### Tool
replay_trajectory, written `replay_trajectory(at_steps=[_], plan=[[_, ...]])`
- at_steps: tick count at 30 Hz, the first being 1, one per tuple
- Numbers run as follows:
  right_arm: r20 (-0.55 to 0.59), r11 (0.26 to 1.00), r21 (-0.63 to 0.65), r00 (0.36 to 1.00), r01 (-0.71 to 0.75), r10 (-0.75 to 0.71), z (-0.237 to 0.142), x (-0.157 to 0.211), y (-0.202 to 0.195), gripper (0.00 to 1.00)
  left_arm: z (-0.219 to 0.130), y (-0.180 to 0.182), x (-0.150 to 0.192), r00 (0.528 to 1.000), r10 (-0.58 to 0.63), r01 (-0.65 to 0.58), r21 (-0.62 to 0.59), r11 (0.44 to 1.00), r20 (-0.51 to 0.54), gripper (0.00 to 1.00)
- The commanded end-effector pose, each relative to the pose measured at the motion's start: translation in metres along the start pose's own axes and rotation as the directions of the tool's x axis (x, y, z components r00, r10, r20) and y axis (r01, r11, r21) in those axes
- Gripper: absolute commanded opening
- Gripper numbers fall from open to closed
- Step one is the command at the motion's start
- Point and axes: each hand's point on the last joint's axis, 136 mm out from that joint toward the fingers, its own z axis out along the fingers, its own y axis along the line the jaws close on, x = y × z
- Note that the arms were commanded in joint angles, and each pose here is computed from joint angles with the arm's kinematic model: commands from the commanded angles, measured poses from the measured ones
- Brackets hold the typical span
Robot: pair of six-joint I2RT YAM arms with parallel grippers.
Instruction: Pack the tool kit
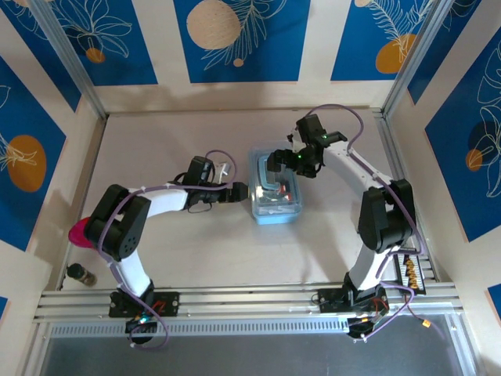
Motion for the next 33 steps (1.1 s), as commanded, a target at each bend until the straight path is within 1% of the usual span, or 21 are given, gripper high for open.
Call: replay_trajectory(at_steps=[1,4,8,13,16,19,23,28,33], plan=[[-0.081,0.999,0.009,0.996,0.047,-0.046,0.013,0.01,0.006,0.99,-0.008,-0.001,0.001,0.997,0.078,-0.078,-0.023,0.997,0.005,1.0],[-0.119,0.997,0.037,0.991,0.072,-0.067,0.024,0.017,0.005,0.98,-0.013,0.003,0.005,0.994,0.113,-0.112,-0.051,0.992,0.009,1.0],[-0.159,0.993,0.026,0.981,0.113,-0.107,0.032,0.027,0.012,0.96,-0.021,0.015,0.008,0.982,0.187,-0.183,-0.124,0.975,0.026,1.0],[-0.235,0.974,-0.042,0.945,0.225,-0.228,0.039,0.052,0.029,0.9,-0.029,0.019,0.019,0.952,0.306,-0.303,-0.155,0.94,-0.004,1.0],[-0.276,0.958,-0.087,0.918,0.273,-0.286,0.041,0.068,0.036,0.88,-0.033,0.021,0.027,0.931,0.366,-0.359,-0.179,0.916,0.01,1.0],[-0.303,0.945,-0.121,0.895,0.304,-0.327,0.042,0.082,0.041,0.87,-0.036,0.026,0.035,0.921,0.39,-0.379,-0.208,0.902,0.014,1.0],[-0.321,0.933,-0.156,0.876,0.325,-0.359,0.039,0.094,0.046,0.86,-0.034,0.036,0.051,0.907,0.42,-0.413,-0.254,0.875,-0.027,1.0],[-0.329,0.931,-0.149,0.871,0.334,-0.366,0.035,0.095,0.046,0.86,-0.027,0.051,0.064,0.895,0.443,-0.436,-0.303,0.848,-0.047,1.0],[-0.33,0.932,-0.142,0.872,0.334,-0.362,0.033,0.093,0.044,0.86,-0.017,0.055,0.069,0.886,0.462,-0.45,-0.303,0.84,-0.035,1.0]])
